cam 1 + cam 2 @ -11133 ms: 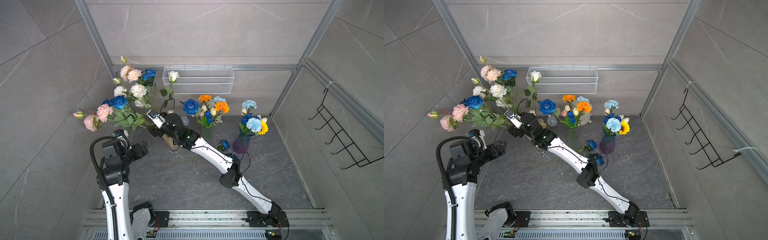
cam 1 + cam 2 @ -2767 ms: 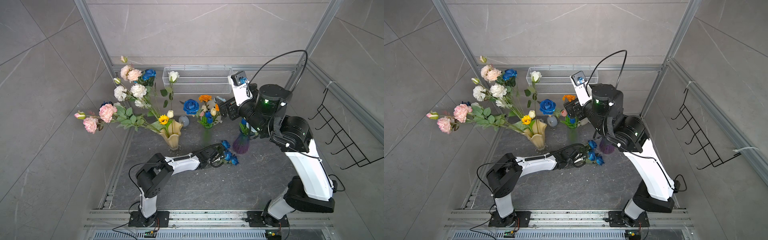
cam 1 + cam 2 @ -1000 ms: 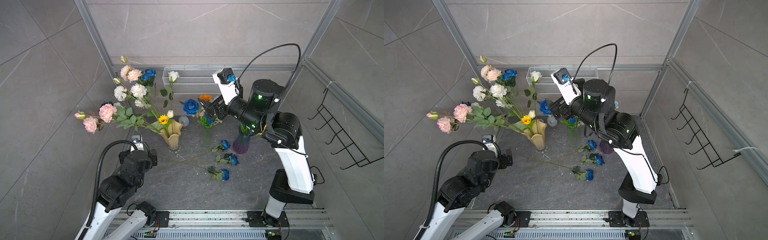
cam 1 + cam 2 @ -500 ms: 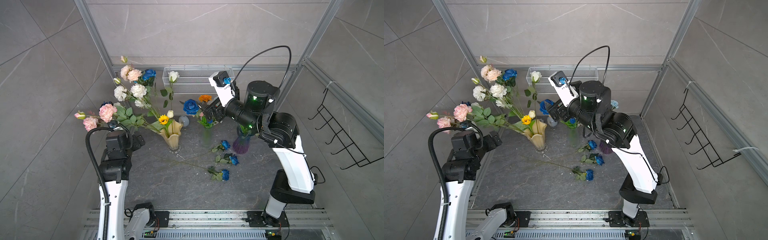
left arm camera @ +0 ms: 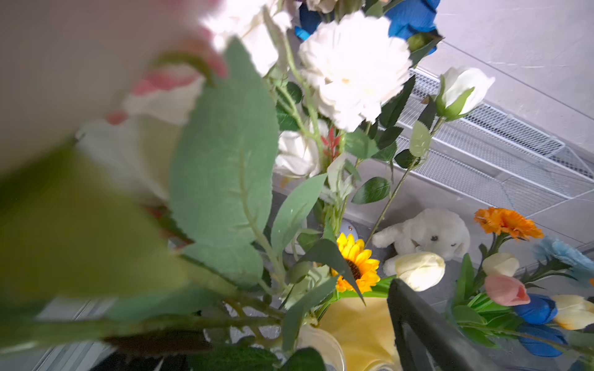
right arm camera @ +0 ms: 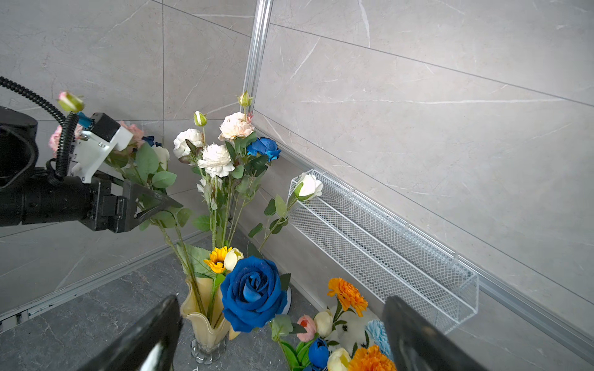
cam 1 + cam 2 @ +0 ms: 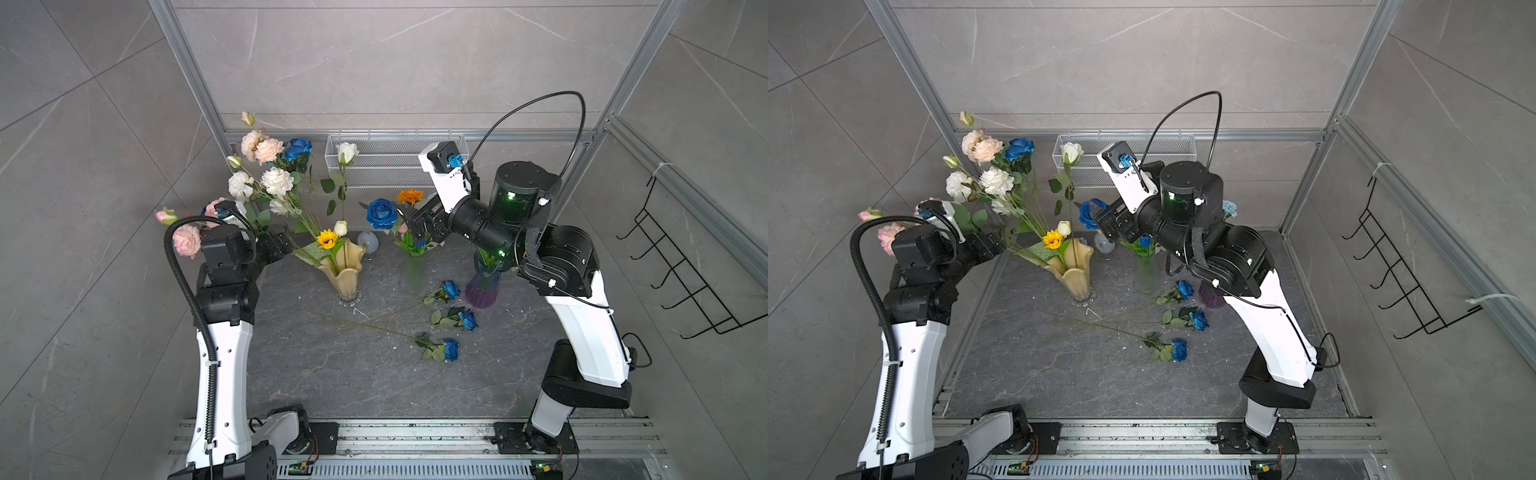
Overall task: Pick out blue flowers from the vase
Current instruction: Pick up the flower from the vase.
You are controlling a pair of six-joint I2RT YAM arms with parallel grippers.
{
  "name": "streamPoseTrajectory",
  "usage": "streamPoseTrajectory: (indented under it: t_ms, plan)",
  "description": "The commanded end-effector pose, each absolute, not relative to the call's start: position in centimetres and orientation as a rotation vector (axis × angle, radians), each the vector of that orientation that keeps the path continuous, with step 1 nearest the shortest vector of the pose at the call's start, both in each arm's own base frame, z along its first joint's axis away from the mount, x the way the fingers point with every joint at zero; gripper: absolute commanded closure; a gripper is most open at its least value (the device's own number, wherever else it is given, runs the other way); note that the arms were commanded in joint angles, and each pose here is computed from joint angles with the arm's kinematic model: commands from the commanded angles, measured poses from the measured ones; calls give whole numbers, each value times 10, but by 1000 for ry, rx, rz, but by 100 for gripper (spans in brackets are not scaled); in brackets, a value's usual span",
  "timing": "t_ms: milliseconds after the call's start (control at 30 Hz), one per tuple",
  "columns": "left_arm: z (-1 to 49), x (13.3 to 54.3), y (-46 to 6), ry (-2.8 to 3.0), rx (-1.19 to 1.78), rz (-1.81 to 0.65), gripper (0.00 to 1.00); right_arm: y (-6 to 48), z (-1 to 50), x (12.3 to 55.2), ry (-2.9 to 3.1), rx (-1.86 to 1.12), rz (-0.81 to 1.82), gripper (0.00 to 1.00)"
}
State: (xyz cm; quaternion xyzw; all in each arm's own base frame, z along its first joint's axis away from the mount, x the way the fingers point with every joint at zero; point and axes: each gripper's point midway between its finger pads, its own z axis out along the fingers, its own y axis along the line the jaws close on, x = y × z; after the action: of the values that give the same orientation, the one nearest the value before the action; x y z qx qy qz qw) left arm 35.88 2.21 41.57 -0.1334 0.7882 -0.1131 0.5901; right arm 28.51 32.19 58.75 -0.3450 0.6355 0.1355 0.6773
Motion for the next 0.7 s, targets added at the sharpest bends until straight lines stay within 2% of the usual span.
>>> streamPoseTrajectory:
  t_ms: [0,133,400,667]
  plan:
    - [439,378,13,1774,-235,-322,11,325,591,287,1413,-762,297,0]
    - [450,398,-6,1777,-145,-343,12,324,592,288,1415,-753,292,0]
    - [466,426,-82,1785,48,-387,12,330,582,291,1434,-782,288,0]
    - [469,451,-95,1835,71,-370,12,354,558,291,1450,-903,315,0]
